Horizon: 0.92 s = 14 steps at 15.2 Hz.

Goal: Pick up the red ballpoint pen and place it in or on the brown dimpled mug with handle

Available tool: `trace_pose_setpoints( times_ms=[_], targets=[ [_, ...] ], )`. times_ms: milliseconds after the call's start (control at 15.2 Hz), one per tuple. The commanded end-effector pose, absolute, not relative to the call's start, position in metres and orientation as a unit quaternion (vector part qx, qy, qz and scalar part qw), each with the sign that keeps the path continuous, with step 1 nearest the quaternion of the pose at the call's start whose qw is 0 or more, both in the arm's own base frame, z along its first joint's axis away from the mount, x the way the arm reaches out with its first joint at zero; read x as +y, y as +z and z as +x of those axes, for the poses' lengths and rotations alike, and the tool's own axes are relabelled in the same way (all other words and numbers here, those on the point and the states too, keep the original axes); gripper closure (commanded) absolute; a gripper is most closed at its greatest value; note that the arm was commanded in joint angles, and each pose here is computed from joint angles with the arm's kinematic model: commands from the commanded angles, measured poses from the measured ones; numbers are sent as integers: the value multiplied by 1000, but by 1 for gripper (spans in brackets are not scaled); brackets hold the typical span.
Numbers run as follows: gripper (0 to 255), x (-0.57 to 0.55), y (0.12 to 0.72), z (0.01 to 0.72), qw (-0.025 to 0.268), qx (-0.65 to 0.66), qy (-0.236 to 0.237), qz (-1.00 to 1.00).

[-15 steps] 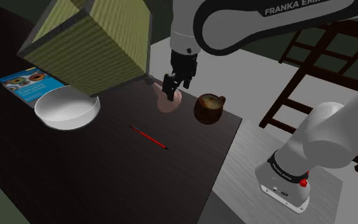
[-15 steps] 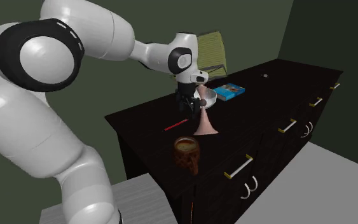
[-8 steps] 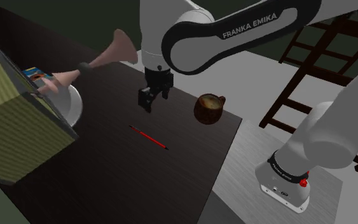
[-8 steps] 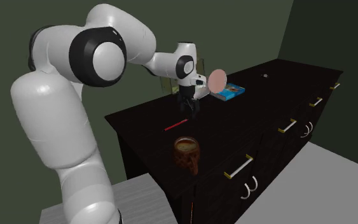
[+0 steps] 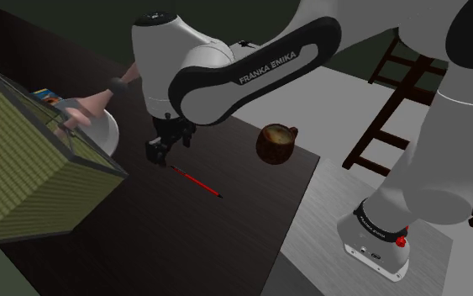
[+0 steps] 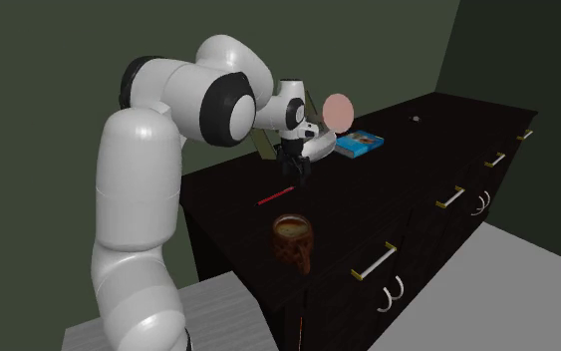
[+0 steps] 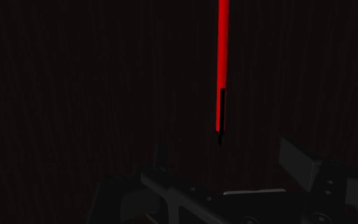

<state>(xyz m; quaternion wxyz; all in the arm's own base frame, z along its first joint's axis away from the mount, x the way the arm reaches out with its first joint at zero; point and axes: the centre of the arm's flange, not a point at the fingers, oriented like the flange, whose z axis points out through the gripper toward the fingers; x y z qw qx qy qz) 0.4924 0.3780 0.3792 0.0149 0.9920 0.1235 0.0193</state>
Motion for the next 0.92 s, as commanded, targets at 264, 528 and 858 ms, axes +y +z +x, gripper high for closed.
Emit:
trace_pose_setpoints(
  times_ms=[264,528,858],
  targets=[
    [0,386,349,494,15,125,20,992],
    [0,386,335,495,15,125,20,992],
    [0,386,335,495,15,125,20,992]
  ],
)
